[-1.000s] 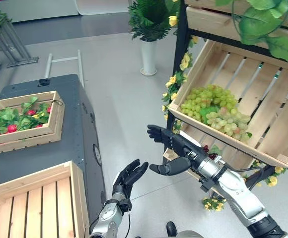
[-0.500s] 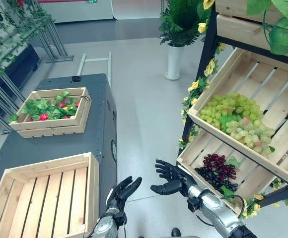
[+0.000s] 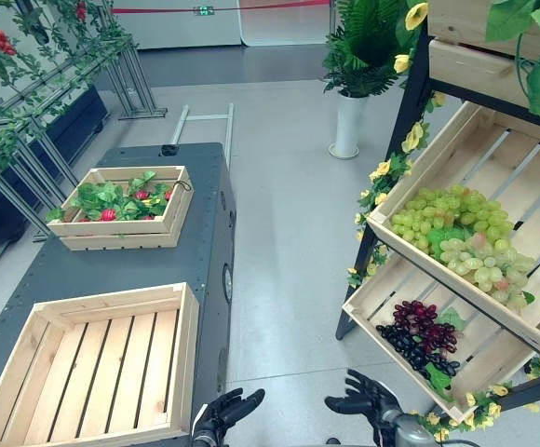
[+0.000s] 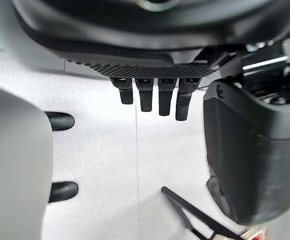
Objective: Pick up the fruits from the basket on one side to the basket on the other side
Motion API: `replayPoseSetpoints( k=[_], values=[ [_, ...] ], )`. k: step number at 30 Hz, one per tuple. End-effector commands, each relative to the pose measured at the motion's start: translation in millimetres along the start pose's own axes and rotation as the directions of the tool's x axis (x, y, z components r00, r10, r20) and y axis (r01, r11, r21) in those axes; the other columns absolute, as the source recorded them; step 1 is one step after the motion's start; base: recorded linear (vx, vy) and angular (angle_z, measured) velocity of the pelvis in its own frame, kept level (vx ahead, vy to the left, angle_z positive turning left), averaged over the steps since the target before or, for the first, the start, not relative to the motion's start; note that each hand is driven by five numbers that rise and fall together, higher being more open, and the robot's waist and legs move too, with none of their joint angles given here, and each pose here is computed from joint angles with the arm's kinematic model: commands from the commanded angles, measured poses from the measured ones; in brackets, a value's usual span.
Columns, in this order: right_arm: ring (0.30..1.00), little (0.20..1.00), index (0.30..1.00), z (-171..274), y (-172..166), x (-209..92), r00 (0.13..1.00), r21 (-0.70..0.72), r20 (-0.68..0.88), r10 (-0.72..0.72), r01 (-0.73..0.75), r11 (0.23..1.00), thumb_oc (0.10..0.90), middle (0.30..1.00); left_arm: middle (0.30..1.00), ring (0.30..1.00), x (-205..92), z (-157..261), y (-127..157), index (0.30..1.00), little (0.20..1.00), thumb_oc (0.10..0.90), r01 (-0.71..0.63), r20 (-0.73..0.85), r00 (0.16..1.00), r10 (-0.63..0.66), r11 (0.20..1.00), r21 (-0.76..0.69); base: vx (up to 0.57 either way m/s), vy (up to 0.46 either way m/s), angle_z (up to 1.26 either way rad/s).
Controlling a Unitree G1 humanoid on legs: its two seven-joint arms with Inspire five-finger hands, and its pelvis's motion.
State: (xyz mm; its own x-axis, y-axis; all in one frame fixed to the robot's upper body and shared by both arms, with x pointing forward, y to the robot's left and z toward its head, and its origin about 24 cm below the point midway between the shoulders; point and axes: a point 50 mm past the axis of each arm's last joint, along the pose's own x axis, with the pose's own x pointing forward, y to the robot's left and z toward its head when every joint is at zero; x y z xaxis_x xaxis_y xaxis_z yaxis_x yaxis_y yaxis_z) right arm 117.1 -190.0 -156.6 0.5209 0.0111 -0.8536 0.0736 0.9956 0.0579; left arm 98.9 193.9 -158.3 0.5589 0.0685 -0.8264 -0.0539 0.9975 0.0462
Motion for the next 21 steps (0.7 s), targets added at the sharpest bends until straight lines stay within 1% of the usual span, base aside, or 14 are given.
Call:
replayPoseSetpoints(
  k=[1, 5, 7, 10, 12, 18, 21],
  values=[
    [0.900, 0.900, 0.900, 25.6, -4.1, 6.3, 0.996, -0.101, 0.082, -0.040, 0.048, 0.994, 0.800, 0.900, 0.900, 0.900, 11.6, 27.9, -10.3, 0.900, 0.900, 0.800, 0.065, 0.057, 0.996, -0.075, 0.986, 0.151, 0.00, 0.000, 0.00],
    [0.900, 0.900, 0.900, 1.5, -17.6, 1.4, 0.993, -0.165, -0.027, -0.116, 0.110, 0.980, 0.800, 0.900, 0.900, 0.900, 11.3, 24.6, -9.8, 0.900, 0.900, 0.800, 0.064, 0.036, 0.997, -0.072, 0.983, 0.173, 0.00, -0.011, 0.04],
    [0.900, 0.900, 0.900, -3.9, -20.2, -0.5, 0.991, -0.181, -0.039, -0.124, 0.115, 0.977, 0.800, 0.900, 0.900, 0.900, 11.0, 22.9, -7.3, 0.900, 0.900, 0.800, 0.040, 0.031, 0.999, -0.045, 0.988, 0.151, 0.00, -0.015, 0.15],
    [0.900, 0.900, 0.900, -6.8, -19.2, -1.5, 0.993, -0.200, -0.040, -0.115, 0.105, 0.974, 0.800, 0.900, 0.900, 0.900, 10.7, 20.5, -3.0, 0.900, 0.900, 0.800, -0.009, 0.019, 1.000, 0.007, 0.993, 0.116, 0.00, -0.014, 0.07],
    [0.900, 0.900, 0.900, -7.6, -16.7, -1.4, 0.994, -0.206, -0.034, -0.108, 0.099, 0.974, 0.800, 0.900, 0.900, 0.900, 10.6, 19.8, -2.6, 0.900, 0.900, 0.800, -0.025, 0.016, 1.000, 0.023, 0.993, 0.119, 0.00, 0.000, 0.00],
    [0.900, 0.900, 0.900, 0.0, -7.8, 0.9, 0.997, -0.260, 0.017, -0.071, 0.073, 0.963, 0.800, 0.900, 0.900, 0.900, 11.8, 22.5, -10.6, 0.900, 0.900, 0.800, 0.008, 0.024, 1.000, -0.013, 0.984, 0.179, 0.00, 0.000, 0.00],
    [0.900, 0.900, 0.900, 3.8, -4.6, 2.0, 0.998, -0.285, 0.032, -0.056, 0.063, 0.956, 0.800, 0.900, 0.900, 0.900, 11.9, 23.1, -12.4, 0.900, 0.900, 0.800, 0.019, 0.027, 0.999, -0.025, 0.982, 0.187, 0.00, 0.000, 0.00]
  ],
)
